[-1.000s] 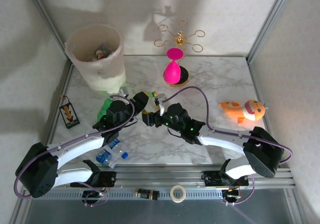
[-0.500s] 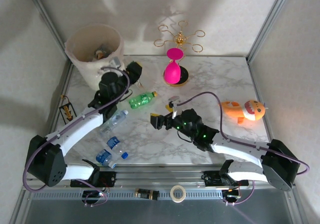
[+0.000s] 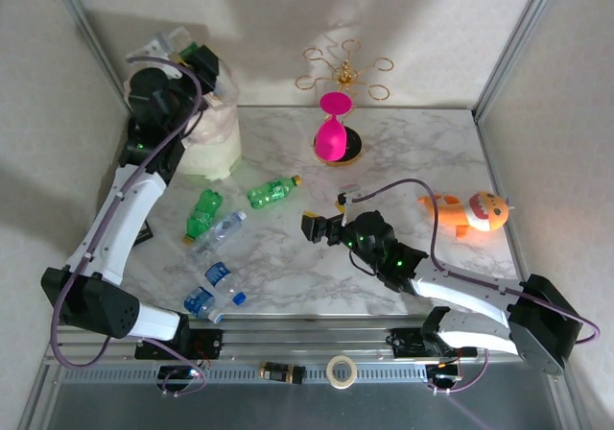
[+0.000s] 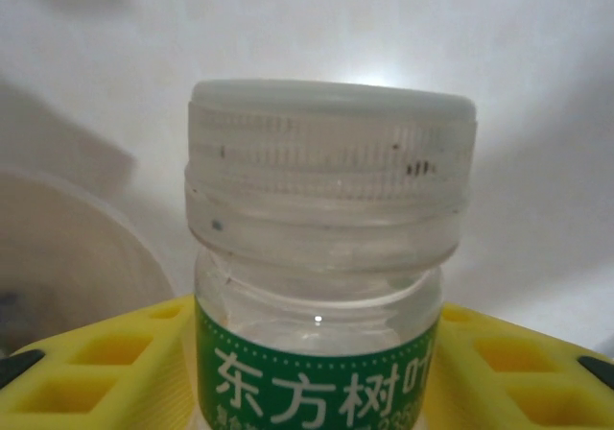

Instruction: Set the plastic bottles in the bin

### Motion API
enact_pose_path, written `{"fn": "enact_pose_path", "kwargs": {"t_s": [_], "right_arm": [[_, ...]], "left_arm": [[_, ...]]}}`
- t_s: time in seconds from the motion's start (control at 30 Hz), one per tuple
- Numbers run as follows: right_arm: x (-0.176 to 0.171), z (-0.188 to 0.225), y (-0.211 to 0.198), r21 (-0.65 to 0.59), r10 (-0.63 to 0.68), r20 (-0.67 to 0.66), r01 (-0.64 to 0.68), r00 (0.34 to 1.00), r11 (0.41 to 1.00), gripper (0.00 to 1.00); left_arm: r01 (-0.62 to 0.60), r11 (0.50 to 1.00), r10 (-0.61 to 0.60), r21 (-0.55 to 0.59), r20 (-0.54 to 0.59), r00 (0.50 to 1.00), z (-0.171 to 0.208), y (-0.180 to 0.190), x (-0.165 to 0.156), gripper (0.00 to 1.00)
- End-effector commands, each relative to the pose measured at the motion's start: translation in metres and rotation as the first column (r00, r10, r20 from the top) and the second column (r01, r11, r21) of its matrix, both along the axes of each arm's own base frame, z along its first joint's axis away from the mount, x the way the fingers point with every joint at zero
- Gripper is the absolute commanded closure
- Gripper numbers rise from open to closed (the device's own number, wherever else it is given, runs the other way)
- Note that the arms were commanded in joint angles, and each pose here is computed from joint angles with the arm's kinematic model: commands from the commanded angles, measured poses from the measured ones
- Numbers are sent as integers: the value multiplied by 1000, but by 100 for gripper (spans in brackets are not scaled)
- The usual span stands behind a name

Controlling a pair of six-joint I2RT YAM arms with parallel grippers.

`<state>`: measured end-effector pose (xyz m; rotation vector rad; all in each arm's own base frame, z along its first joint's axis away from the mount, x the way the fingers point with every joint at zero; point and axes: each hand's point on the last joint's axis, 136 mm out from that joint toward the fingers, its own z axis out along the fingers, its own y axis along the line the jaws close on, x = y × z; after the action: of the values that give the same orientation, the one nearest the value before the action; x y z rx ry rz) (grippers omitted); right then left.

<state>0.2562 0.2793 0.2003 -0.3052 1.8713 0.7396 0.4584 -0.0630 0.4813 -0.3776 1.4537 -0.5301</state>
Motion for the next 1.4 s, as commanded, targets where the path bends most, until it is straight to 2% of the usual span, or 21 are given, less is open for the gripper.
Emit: {"fn": "enact_pose_path", "kwargs": {"t_s": [0.0, 0.2, 0.33, 0.5, 0.73, 0.8, 0.83, 0.9, 1.0, 1.1, 1.17, 1.37], "right_arm": [[8, -5, -14, -18, -78, -13, 77, 997, 997, 1], [10, -11, -16, -32, -96, -34, 95, 995, 995, 1], [10, -12, -18, -35, -107, -40, 106, 993, 994, 1], [11, -13, -19, -42, -115, -46, 113, 992, 993, 1], [11, -15, -21, -58, -126, -55, 123, 990, 991, 1], [11, -15, -23, -60, -131, -59, 128, 990, 990, 1], [11, -15, -24, -62, -132, -58, 128, 990, 990, 1], [10, -15, -26, -58, -138, -58, 135, 989, 989, 1], [10, -15, -27, -50, -146, -58, 143, 988, 988, 1], [10, -15, -27, -47, -147, -60, 145, 987, 988, 1], [10, -17, -27, -51, -146, -64, 143, 987, 988, 1], [14, -21, -29, -48, -173, -67, 170, 983, 984, 1]], "left_arm": [[-116, 988, 118, 100, -21, 993, 0, 31, 8, 100], [-237, 965, 241, 113, -28, 970, -9, 74, 20, 100], [-292, 945, 306, 148, -81, 949, -33, 94, 36, 100], [-283, 943, 313, 176, -175, 933, -73, 104, 62, 100], [-221, 959, 263, 175, -270, 926, -116, 95, 89, 100], [-209, 963, 251, 169, -285, 925, -123, 93, 93, 96], [-204, 965, 246, 166, -290, 925, -125, 92, 94, 92], [-191, 969, 231, 157, -295, 927, -127, 90, 96, 77], [-176, 974, 213, 143, -304, 929, -129, 87, 97, 42], [-176, 975, 210, 132, -309, 928, -128, 87, 95, 18], [-175, 977, 205, 125, -296, 933, -120, 86, 92, 10], [-168, 983, 180, 73, -225, 958, -86, 81, 73, 2]]}}
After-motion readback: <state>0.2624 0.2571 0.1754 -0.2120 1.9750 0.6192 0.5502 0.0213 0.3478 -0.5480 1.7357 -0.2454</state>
